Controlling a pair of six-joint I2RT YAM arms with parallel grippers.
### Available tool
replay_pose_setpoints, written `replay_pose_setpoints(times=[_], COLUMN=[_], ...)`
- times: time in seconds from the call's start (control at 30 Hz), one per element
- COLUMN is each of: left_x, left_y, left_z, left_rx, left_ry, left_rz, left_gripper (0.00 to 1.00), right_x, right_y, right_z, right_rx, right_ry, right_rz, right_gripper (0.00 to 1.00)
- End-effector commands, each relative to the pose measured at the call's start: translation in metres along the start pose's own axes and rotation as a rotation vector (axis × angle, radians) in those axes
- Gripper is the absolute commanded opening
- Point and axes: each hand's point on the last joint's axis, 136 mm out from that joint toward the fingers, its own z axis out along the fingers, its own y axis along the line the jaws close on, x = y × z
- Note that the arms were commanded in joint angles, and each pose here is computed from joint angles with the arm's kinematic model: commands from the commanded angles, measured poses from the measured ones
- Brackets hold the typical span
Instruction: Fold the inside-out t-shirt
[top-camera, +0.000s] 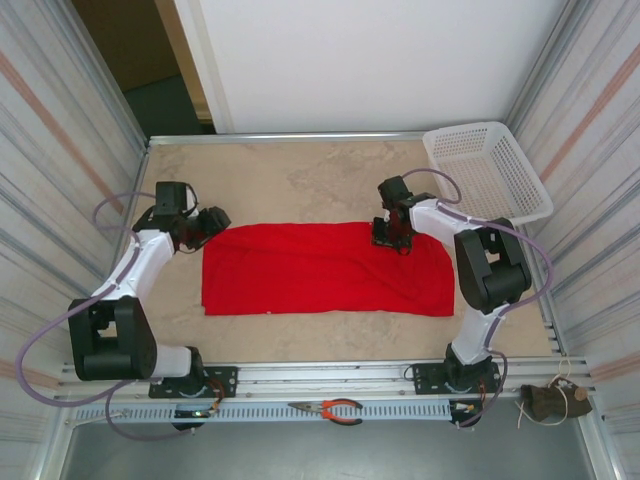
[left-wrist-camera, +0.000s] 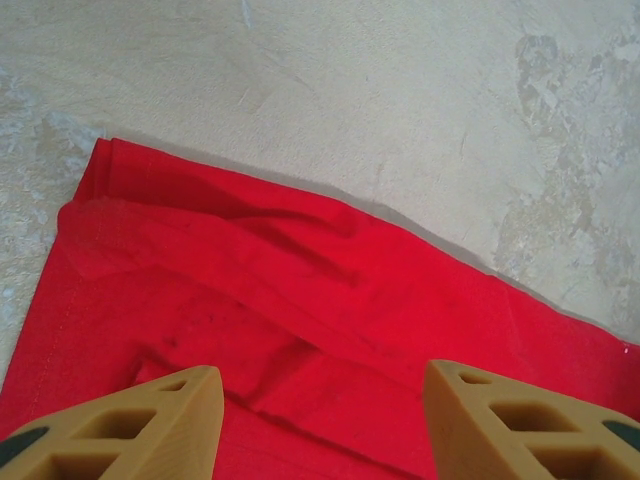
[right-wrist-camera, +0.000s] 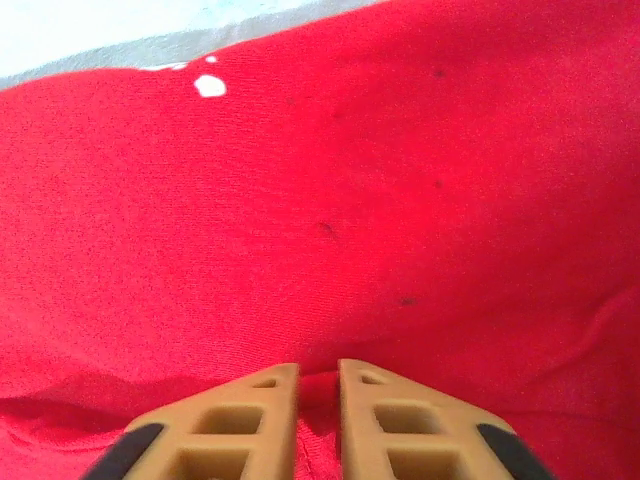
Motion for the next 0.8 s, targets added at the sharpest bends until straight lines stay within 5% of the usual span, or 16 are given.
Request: replay_pose_setpoints(times=[0.0, 0.37, 0.7, 0.77], left_x=[0.002, 0.002, 0.002, 0.002], left_y=[-0.004, -0.006, -0.006, -0.006], left_z=[-0.004, -0.003, 0.000, 0.000], left_rx=[0.019, 0.032, 0.041, 0.041], left_ry=[-0.005, -0.011, -0.009, -0.011], left_rz=[-0.005, -0.005, -0.013, -0.012], left_gripper=[0.56, 0.56, 0.56, 0.56], right_x=[0.007, 0.033, 0.115, 0.141], right_y=[0.005, 0.027, 0.064, 0.073], right_z=[-0.008, -0.061, -0.073, -0.079], right_rx=[-0.036, -0.099, -0.108, -0.122], right_ry=[0.007, -0.060, -0.022, -0.001], right_rz=[-0.008, -0.061, -0.131, -0.160], right_gripper=[0.00, 0.00, 0.00, 0.14])
